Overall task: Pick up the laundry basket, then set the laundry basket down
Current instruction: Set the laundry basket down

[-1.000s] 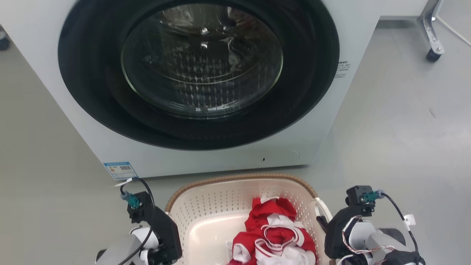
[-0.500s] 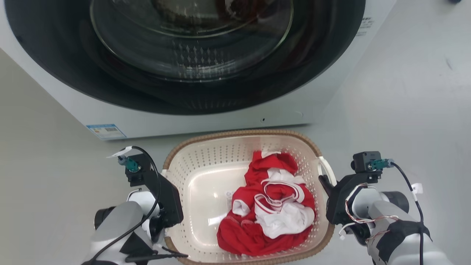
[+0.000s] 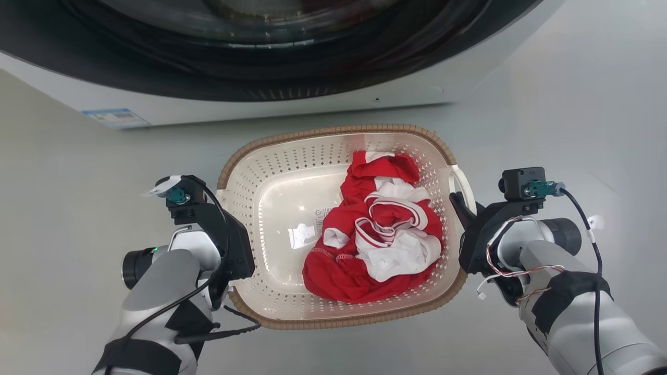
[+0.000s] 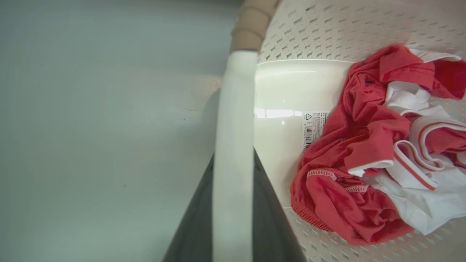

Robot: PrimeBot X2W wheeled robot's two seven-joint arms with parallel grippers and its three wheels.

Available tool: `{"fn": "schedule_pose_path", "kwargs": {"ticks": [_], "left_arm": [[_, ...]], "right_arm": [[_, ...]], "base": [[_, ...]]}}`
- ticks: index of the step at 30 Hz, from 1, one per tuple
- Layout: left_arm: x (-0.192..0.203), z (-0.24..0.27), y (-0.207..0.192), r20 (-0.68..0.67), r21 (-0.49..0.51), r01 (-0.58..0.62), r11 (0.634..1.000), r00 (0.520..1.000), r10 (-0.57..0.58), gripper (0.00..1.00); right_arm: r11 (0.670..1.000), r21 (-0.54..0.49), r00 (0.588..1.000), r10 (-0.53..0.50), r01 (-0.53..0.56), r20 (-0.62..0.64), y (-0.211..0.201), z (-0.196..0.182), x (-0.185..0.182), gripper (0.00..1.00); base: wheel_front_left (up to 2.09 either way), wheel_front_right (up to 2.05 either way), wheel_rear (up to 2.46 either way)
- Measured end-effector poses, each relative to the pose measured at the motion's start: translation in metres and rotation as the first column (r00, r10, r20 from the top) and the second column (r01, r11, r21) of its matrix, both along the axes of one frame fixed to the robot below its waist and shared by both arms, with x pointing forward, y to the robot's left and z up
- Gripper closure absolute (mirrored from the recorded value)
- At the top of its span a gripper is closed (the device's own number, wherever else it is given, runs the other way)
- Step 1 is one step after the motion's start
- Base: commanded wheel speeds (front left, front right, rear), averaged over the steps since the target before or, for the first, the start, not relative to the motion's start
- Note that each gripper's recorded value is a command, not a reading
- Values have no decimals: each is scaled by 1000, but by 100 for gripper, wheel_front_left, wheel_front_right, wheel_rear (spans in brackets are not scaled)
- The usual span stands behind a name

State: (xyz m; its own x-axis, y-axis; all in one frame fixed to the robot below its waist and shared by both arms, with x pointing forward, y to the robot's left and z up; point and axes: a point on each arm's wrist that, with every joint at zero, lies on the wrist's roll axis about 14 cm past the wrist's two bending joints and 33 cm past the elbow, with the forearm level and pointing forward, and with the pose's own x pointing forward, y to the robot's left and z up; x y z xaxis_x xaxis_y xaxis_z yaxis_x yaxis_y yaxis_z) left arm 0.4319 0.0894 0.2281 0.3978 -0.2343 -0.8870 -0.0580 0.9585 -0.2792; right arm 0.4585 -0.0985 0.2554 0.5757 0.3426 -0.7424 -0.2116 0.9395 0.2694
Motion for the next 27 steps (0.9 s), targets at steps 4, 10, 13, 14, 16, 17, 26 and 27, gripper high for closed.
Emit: {"fn": "schedule_pose_path", "kwargs": {"ticks": [4, 10, 13, 14, 16, 17, 26, 27], "left_arm": [[0, -17, 0, -17, 7, 0, 1000, 1000, 0, 100], [2, -35, -1, -27, 12, 0, 1000, 1000, 1, 100], [3, -45, -2, -31, 15, 0, 1000, 1000, 0, 100], [3, -48, -1, -32, 18, -2, 1000, 999, 3, 100], [2, -54, -2, -36, 20, 1, 1000, 999, -1, 100], [2, -57, -2, -36, 21, 3, 1000, 999, -3, 100], [14, -76, -5, -5, 32, 19, 999, 1000, -19, 100], [15, -77, -5, -1, 33, 18, 999, 1000, -18, 100]], "right_arm": [[1000, -1, 1000, 3, -3, -13, 0, -16, 1, 100], [1000, -1, 1000, -3, 3, -16, -1, -34, 3, 100], [1000, -3, 1000, -4, 4, -19, -2, -43, 5, 100], [1000, -3, 1000, -4, 4, -19, -2, -47, 5, 100], [1000, -5, 1000, -3, 3, -20, -3, -53, 5, 100], [1000, -6, 1000, -5, 5, -20, -4, -55, 6, 100], [1000, -13, 1000, -9, 9, -1, -7, -74, 16, 100], [1000, -13, 1000, -7, 7, -2, -7, -76, 17, 100]], "base": [[0, 0, 0], [0, 0, 0], [0, 0, 0], [0, 0, 0], [0, 0, 0], [0, 0, 0], [0, 0, 0], [0, 0, 0]]}}
